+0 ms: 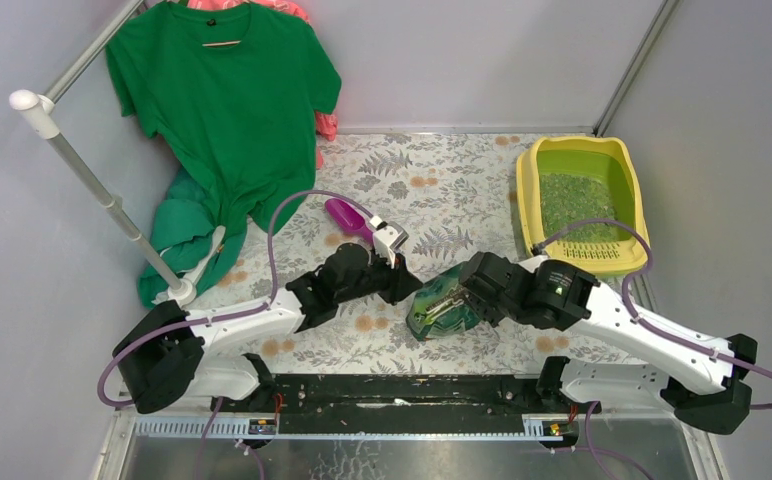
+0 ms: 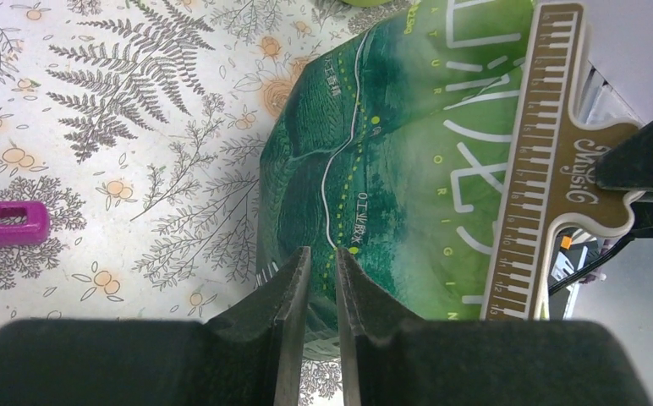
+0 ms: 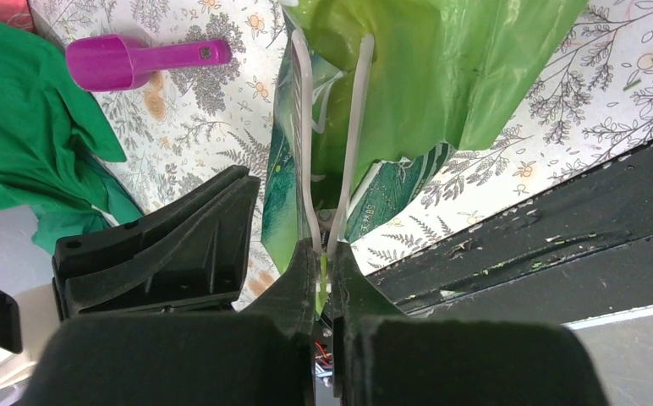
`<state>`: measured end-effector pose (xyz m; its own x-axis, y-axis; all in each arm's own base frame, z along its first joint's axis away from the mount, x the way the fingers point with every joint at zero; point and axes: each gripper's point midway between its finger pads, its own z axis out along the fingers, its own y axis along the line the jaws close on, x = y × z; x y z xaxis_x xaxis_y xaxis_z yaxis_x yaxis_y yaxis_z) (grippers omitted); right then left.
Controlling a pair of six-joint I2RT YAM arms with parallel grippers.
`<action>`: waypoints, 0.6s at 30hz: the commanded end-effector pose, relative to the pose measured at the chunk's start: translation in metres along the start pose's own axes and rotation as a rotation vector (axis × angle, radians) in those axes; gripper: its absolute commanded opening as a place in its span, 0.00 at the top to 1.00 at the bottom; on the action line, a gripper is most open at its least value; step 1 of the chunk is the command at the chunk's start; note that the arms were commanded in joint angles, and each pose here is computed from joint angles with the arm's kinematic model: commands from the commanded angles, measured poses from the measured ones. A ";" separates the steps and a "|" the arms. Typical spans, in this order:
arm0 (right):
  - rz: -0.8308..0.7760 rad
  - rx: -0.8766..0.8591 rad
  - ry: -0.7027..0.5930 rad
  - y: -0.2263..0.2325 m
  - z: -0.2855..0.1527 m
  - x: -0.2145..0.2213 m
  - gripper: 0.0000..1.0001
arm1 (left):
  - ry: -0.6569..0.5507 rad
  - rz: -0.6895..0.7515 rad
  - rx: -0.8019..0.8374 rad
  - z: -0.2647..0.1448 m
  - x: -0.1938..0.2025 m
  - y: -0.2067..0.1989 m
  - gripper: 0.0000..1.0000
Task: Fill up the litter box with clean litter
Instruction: Clamp the cat litter bag at the center of the board.
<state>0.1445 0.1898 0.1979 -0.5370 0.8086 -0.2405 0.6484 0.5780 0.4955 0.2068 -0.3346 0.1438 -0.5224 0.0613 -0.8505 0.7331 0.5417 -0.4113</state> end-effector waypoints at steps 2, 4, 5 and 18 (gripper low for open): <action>0.028 0.080 -0.026 -0.033 0.004 -0.011 1.00 | -0.108 0.055 0.089 0.001 -0.035 -0.024 0.76; 0.053 0.052 -0.025 -0.034 0.003 -0.014 1.00 | -0.106 0.060 0.096 0.002 -0.035 -0.027 0.76; 0.061 0.044 -0.025 -0.034 0.003 -0.015 1.00 | -0.104 0.063 0.101 0.002 -0.034 -0.028 0.76; 0.065 0.019 -0.030 -0.034 0.014 -0.012 1.00 | -0.058 0.098 0.161 0.012 -0.019 -0.043 0.77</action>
<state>0.1385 0.1819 0.1910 -0.4989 0.8511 -0.1637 0.6637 0.4967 0.5593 0.1931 -0.3524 0.1488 -0.4953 0.0892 -0.8641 0.7862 0.4693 -0.4021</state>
